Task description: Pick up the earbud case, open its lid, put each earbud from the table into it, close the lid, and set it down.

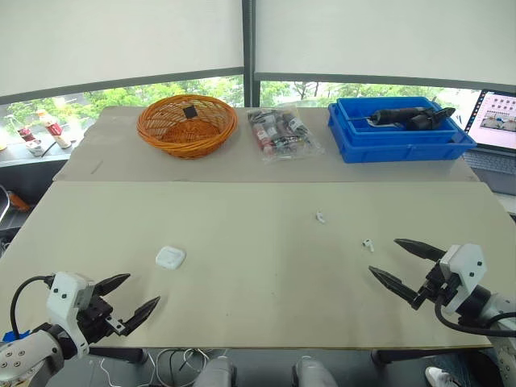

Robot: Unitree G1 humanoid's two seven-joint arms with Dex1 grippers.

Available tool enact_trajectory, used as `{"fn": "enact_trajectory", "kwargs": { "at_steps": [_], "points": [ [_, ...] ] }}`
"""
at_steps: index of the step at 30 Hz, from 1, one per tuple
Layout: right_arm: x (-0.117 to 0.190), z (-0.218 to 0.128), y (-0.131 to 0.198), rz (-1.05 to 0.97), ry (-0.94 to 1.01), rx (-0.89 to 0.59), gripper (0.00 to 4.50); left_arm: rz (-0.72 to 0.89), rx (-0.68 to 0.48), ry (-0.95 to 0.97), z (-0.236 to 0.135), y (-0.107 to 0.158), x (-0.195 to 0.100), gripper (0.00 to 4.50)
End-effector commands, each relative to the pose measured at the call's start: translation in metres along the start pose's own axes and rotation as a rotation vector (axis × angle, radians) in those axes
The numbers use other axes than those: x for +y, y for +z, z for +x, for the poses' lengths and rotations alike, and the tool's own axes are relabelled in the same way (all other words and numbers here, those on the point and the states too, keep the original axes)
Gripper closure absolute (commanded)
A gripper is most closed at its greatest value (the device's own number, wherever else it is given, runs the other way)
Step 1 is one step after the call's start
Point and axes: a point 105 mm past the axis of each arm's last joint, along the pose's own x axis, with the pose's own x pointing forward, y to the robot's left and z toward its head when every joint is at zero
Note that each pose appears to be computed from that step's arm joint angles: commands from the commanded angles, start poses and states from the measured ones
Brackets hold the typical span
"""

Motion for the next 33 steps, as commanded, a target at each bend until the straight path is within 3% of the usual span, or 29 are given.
{"fn": "enact_trajectory", "kwargs": {
  "at_steps": [1, 12, 22, 33],
  "points": [
    [-0.005, -0.003, 0.015, -0.029, -0.015, -0.037, 0.05, 0.022, -0.024, 0.024, -0.003, 0.008, 0.004, 0.00],
    [-0.007, -0.007, 0.009, -0.033, -0.026, -0.013, 0.05, 0.037, -0.006, 0.016, -0.004, 0.002, 0.006, 0.00],
    [-0.016, -0.011, 0.004, -0.024, -0.068, -0.005, 0.05, 0.026, -0.059, -0.047, -0.006, 0.009, 0.005, 0.00],
    [-0.015, -0.011, 0.007, -0.036, -0.068, -0.006, 0.05, -0.010, -0.086, 0.010, -0.009, 0.014, 0.022, 0.00]
  ]
}}
